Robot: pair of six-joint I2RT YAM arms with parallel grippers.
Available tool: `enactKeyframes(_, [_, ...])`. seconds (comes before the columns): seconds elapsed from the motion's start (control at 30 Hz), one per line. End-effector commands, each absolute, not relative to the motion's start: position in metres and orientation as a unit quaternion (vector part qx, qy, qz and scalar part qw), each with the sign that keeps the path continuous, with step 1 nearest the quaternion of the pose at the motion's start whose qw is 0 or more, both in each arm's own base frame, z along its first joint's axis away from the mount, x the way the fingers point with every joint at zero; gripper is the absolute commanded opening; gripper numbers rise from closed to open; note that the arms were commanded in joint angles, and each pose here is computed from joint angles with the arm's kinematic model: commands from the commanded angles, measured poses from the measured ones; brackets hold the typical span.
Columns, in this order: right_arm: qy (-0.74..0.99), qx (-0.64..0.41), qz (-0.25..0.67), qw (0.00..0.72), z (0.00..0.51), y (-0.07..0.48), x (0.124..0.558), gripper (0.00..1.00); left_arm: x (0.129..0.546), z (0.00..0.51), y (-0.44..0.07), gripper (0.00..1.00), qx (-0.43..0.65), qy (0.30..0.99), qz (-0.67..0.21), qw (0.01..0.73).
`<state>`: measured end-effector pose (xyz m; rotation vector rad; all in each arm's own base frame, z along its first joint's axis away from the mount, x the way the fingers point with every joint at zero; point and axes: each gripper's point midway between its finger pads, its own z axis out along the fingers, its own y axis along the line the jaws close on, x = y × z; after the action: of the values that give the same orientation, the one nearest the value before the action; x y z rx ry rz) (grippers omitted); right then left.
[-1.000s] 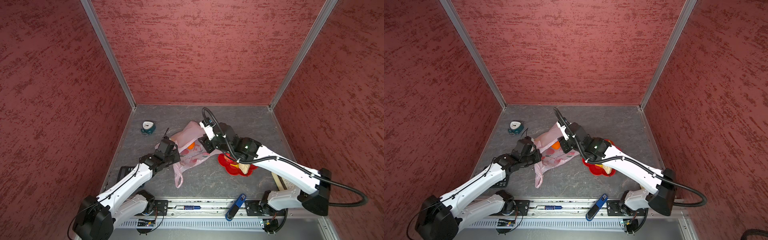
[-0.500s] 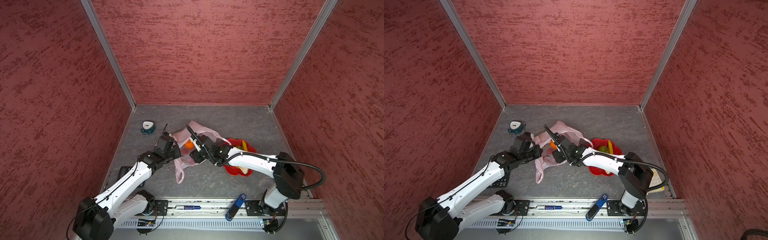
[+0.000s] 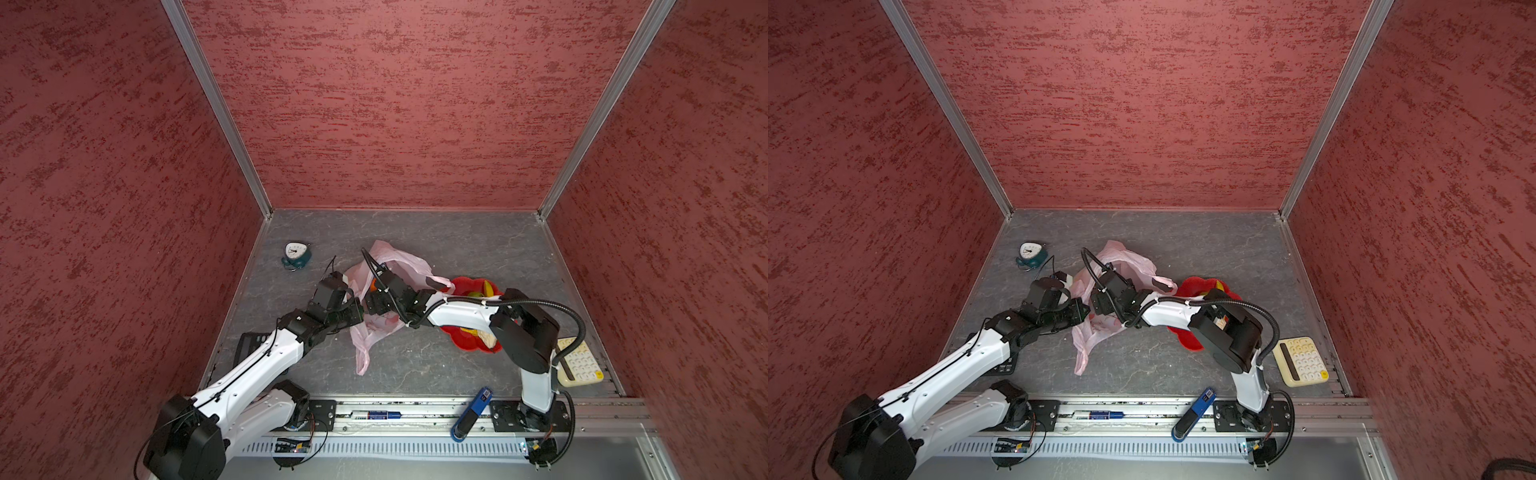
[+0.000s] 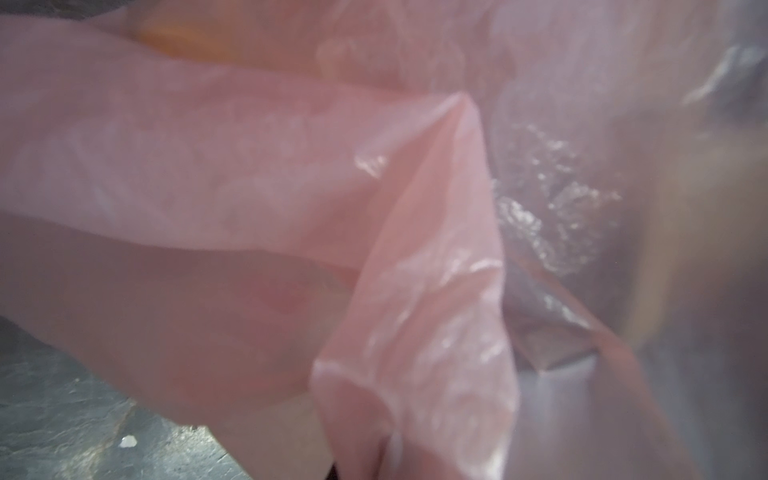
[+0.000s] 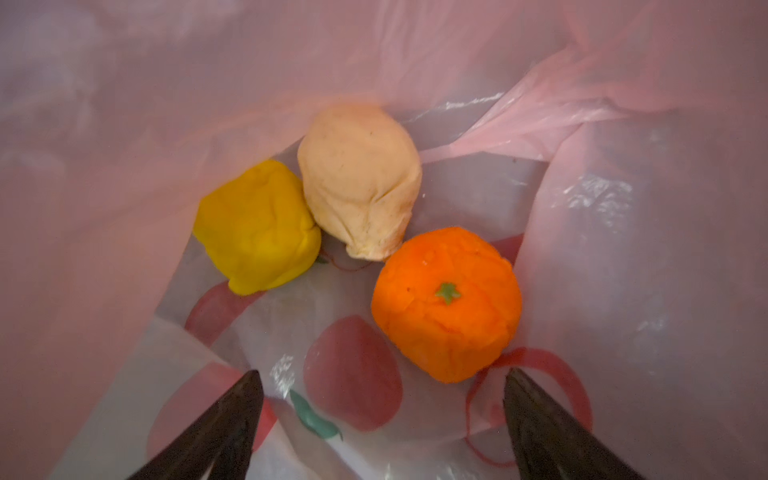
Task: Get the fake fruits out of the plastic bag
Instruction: 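Lower the right gripper onto the orange fruit inside the bag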
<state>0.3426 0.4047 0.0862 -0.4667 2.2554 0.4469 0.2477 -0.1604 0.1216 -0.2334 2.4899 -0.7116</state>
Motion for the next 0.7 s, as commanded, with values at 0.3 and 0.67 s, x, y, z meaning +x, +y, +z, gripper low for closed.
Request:
enactKeyframes(0.3, [0.887, -0.103, 0.173, 0.415, 0.085, 0.405, 0.387, 0.91, 0.247, 0.133, -0.167, 0.09, -0.055, 0.915, -0.281, 0.284])
enactKeyframes(0.67, [0.9, -0.11, 0.171, 0.385, 0.073, 0.409, 0.39, 0.84, 0.251, 0.134, -0.168, 0.09, -0.057, 0.914, -0.279, 0.29])
